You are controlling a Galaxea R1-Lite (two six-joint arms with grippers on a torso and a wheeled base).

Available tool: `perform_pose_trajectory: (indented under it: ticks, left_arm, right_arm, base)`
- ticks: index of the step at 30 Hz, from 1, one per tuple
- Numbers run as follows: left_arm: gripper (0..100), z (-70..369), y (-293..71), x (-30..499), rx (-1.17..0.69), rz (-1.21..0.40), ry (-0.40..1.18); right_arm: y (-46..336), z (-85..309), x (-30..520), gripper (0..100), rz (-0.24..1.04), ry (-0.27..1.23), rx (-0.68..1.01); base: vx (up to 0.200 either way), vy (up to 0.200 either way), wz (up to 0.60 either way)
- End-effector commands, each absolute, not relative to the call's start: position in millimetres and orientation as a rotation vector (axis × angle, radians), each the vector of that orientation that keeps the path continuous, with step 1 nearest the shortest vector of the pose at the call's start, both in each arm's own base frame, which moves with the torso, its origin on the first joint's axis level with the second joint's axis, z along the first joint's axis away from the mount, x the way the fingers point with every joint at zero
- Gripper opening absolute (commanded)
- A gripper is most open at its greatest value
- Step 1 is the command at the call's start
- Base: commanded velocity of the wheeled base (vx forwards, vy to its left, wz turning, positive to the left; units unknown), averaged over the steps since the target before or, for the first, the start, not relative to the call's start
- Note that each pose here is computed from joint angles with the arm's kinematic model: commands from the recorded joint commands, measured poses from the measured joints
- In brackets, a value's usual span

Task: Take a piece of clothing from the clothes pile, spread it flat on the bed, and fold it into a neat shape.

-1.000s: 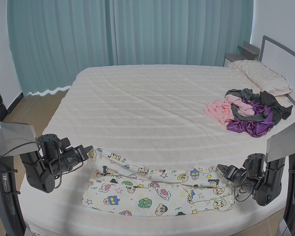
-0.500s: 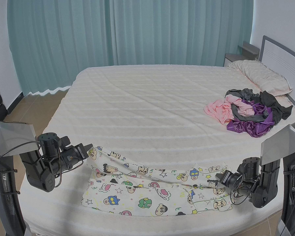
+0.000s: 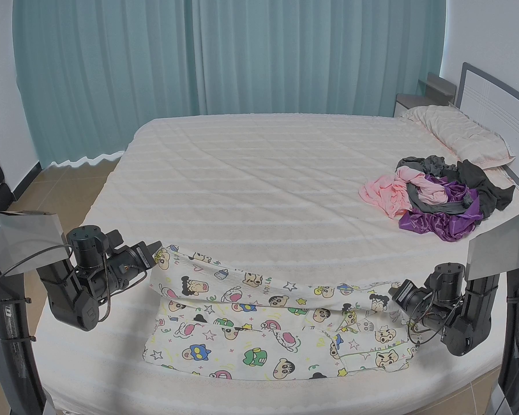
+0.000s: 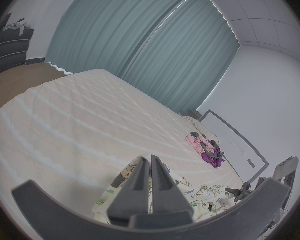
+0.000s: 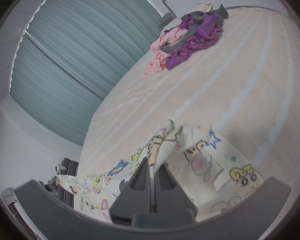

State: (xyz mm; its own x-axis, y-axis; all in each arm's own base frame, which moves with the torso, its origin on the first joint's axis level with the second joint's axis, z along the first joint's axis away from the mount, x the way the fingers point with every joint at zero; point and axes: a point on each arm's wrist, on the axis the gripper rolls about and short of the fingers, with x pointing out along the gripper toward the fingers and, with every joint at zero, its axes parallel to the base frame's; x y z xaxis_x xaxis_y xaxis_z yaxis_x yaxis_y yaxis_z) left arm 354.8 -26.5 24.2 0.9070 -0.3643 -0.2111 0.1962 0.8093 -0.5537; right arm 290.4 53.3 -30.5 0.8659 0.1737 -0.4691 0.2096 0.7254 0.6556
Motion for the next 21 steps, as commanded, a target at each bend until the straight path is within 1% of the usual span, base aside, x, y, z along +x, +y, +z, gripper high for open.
perform_pose_trajectory:
  ticks: [1, 7, 11, 15, 21]
  left_arm:
    - [0, 25.6, -26.5, 358.6, -0.551, -0.292, 0.3]
    - [0, 22.3, -26.0, 364.9, -0.547, -0.255, 0.283]
    - [0, 17.7, -25.8, 371.2, -0.558, -0.206, 0.269]
    - [0, 12.3, -29.1, 373.2, -0.592, -0.169, 0.274]
    - [0, 7.1, -29.0, 366.4, -0.592, -0.153, 0.303]
  right_arm:
    - [52.6, -21.2, 298.8, 0, -0.009, 0.475, 0.794]
    - [53.6, -18.2, 306.2, 0, -0.009, 0.441, 0.813]
    - [54.4, -15.7, 312.8, 0, -0.032, 0.399, 0.818]
    - [54.7, -17.0, 312.0, 0, -0.037, 0.404, 0.821]
    - [52.0, -18.0, 302.3, 0, -0.055, 0.433, 0.809]
  base:
    - [0.0, 0.0, 0.0]
    - [0.0, 0.0, 0.0]
    - [0.0, 0.0, 0.0]
    - [0.0, 0.0, 0.0]
    - [0.0, 0.0, 0.0]
